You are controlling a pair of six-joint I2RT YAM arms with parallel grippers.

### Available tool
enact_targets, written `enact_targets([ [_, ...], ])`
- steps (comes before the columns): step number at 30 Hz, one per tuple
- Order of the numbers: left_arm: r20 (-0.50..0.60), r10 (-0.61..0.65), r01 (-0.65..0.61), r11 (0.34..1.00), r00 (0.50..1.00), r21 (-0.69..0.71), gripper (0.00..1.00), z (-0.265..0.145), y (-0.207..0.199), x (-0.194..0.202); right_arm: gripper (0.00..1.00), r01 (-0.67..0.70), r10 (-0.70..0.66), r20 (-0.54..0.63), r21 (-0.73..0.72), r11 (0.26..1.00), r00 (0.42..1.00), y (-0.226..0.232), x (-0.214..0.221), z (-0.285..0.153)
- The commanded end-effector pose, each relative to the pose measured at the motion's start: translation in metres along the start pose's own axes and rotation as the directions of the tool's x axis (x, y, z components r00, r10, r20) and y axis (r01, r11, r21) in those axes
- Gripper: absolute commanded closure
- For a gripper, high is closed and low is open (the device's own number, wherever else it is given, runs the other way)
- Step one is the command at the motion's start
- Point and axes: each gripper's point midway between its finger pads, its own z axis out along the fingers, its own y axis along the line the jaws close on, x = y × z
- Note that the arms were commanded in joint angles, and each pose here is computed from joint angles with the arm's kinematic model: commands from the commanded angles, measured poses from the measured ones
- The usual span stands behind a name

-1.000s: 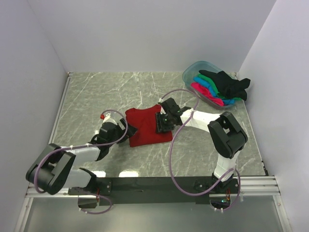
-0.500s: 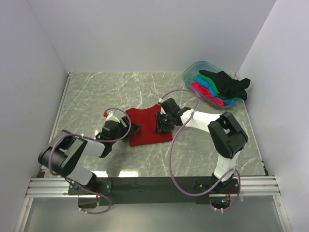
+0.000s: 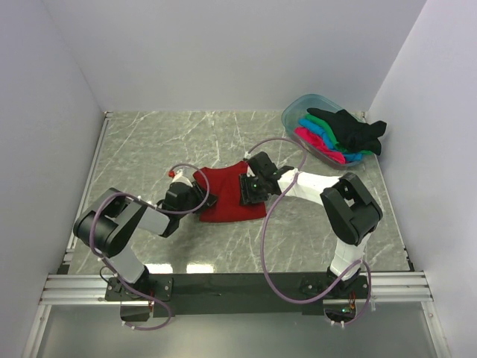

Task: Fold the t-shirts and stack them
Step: Neatly place the folded tshirt to the corner

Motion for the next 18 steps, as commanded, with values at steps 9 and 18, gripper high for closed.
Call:
enact_targets([
  [9, -0.05, 0.178, -0.185, 0.959, 0.983, -0.214, 1.0, 0.002, 0.018, -0.03, 0.47, 0.046, -0.047, 0.012, 0.056, 0.997, 0.999, 0.002, -0.001, -0.026],
  [18, -0.105, 0.365, -0.372, 0.812, 0.925, -0.45, 1.0, -0.013, 0.052, -0.105, 0.42, 0.041, -0.062, 0.256, 0.085, 0.995, 0.965, 0.006, -0.069, -0.118],
])
